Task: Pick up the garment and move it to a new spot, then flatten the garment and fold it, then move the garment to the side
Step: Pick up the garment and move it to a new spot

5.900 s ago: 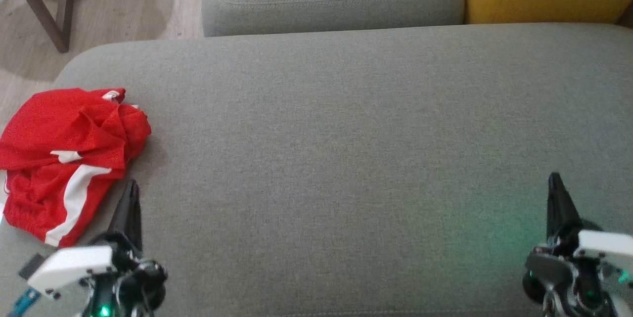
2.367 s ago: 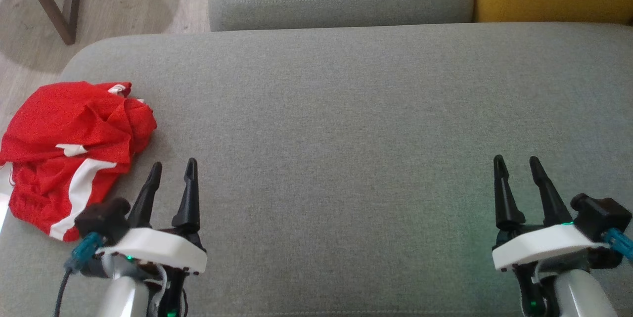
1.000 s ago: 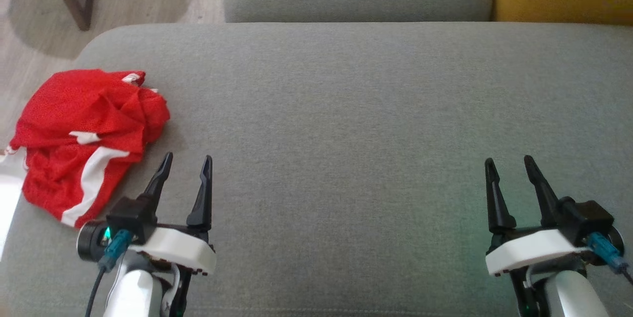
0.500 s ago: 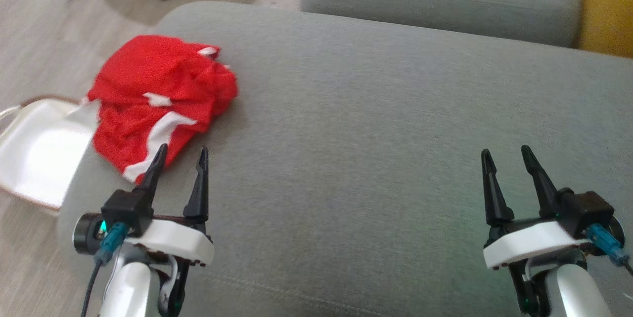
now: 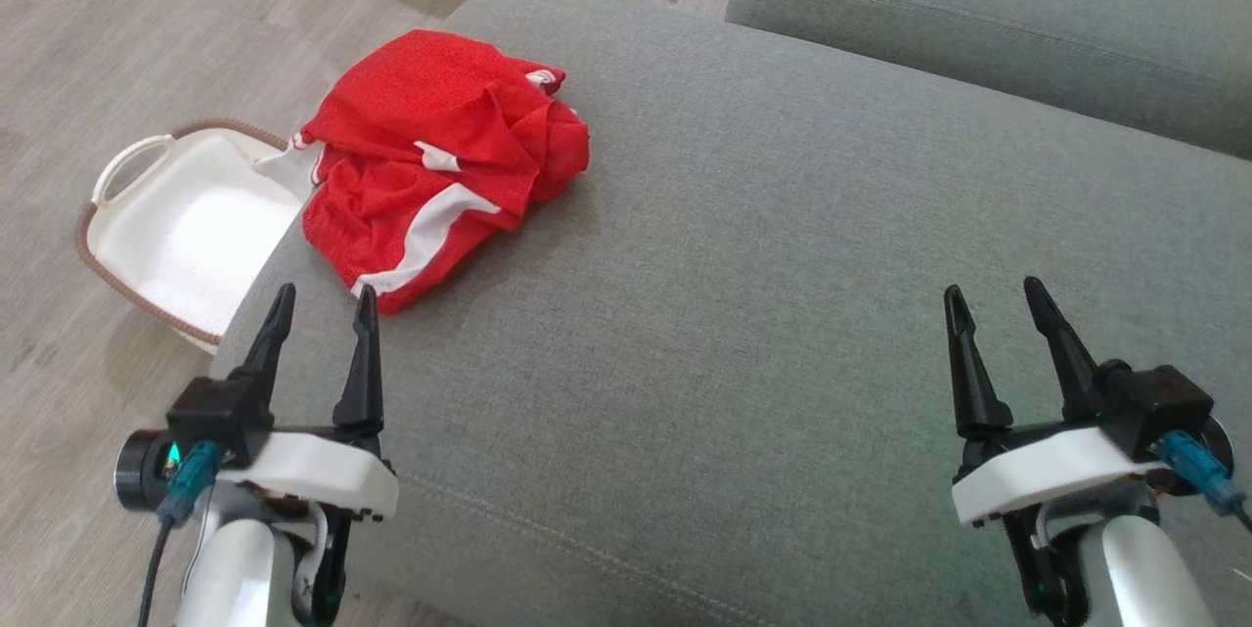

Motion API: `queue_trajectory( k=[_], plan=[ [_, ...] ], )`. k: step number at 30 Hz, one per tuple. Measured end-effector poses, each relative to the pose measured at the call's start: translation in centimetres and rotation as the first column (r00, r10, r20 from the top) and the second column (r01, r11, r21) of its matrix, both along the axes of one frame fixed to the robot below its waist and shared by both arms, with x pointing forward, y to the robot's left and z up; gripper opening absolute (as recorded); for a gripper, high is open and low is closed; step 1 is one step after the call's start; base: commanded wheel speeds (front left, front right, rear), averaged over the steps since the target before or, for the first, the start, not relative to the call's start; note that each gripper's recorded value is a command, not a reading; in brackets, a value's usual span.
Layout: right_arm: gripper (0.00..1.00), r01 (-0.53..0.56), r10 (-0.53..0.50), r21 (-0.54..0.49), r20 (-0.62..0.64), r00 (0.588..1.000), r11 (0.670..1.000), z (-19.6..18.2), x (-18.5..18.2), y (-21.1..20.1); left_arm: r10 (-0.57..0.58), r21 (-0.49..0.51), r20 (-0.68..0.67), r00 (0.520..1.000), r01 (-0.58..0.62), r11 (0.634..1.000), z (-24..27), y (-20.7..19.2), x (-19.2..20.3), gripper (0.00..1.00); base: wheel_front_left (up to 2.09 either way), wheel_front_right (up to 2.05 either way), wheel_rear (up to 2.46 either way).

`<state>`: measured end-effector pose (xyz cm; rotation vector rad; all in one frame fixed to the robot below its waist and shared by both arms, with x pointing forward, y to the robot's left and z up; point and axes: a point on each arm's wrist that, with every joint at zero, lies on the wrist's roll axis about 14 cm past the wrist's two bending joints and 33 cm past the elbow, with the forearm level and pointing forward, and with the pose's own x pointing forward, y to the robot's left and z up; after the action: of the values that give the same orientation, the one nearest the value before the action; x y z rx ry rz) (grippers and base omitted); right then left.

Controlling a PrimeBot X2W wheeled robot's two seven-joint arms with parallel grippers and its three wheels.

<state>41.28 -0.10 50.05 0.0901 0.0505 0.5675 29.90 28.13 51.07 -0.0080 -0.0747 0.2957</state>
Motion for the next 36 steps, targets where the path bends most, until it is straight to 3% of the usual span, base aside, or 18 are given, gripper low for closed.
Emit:
queue_trajectory(
  k=[17, 30, 36],
  plan=[
    [1.00, 0.013, -0.013, -0.002, -0.044, 0.999, 1.000, -1.4, 0.8, -0.5, -0.027, -0.042, -0.061, 0.998, 0.024, 0.999, -2.0, -0.3, 1.7, 1.00, 0.00, 0.00, 0.00],
    [1.00, 0.057, -0.061, -0.059, -0.067, 0.996, 0.997, -3.8, 6.4, -3.1, -0.126, -0.155, -0.198, 0.972, 0.096, 0.983, -5.5, -0.5, 12.6, 1.00, 0.00, 0.00, 0.00],
    [1.00, 0.076, -0.084, -0.084, -0.103, 0.991, 0.994, -6.4, 8.5, -4.3, -0.214, -0.224, -0.316, 0.924, 0.146, 0.964, -8.0, -1.4, 18.1, 1.00, 0.00, 0.00, 0.00]
  ],
)
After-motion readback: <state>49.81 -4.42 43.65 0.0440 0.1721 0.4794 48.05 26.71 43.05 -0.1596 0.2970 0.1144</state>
